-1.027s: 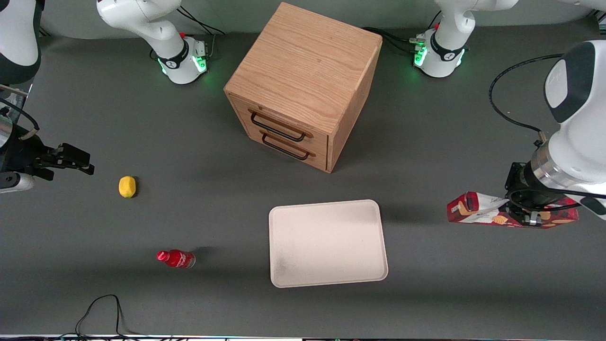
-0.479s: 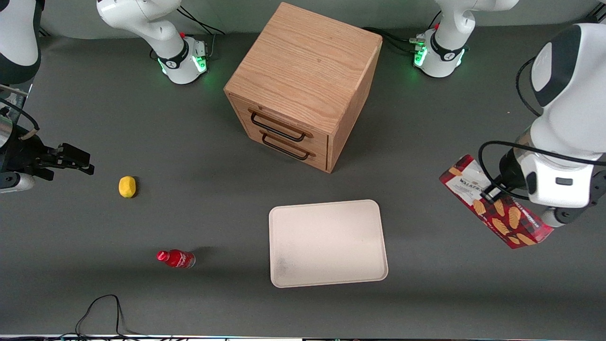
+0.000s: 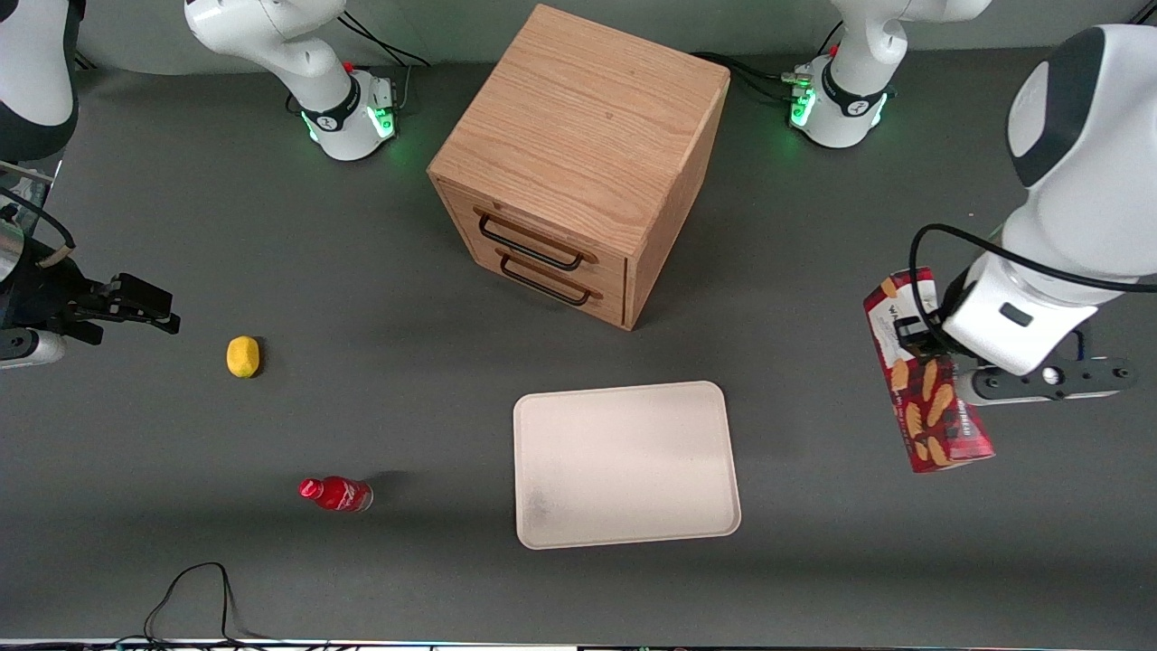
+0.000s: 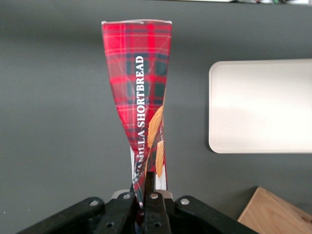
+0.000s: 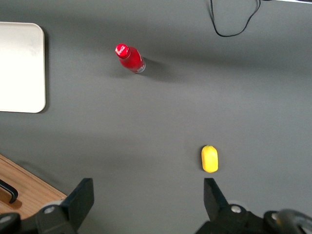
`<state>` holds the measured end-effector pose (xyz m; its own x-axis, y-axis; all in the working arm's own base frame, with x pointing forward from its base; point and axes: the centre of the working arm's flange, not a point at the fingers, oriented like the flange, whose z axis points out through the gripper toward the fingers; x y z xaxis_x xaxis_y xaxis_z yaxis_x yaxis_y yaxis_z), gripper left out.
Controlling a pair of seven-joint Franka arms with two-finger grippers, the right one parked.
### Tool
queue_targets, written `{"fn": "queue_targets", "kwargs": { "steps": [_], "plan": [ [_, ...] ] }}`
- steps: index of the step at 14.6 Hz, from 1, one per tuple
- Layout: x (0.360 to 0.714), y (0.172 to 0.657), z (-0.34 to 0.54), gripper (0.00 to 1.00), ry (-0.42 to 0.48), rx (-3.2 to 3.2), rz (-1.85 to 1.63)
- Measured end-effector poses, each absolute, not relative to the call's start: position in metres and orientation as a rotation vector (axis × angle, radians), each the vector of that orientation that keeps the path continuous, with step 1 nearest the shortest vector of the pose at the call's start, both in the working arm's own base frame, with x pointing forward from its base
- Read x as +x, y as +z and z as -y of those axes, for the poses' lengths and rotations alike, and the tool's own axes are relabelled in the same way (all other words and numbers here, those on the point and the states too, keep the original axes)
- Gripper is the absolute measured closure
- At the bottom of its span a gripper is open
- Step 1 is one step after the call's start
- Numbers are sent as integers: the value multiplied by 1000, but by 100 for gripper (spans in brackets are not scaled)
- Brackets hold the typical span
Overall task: Place red cookie box on tray
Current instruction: 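Carry the held box over the white tray's rim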
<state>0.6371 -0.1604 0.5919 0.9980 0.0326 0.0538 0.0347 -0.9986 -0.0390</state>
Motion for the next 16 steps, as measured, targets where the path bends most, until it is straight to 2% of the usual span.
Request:
{"fn": "queue_targets", "kwargs": {
  "steps": [3,7,11,16],
  "plan": [
    [628,581,206,96,-62,-3100,-66],
    [625,563,267,96,-101,-3113,-200],
    [630,558,301,96,-99,-3179,-158],
    [647,508,312,96,-35,-3169,-128]
  ]
}}
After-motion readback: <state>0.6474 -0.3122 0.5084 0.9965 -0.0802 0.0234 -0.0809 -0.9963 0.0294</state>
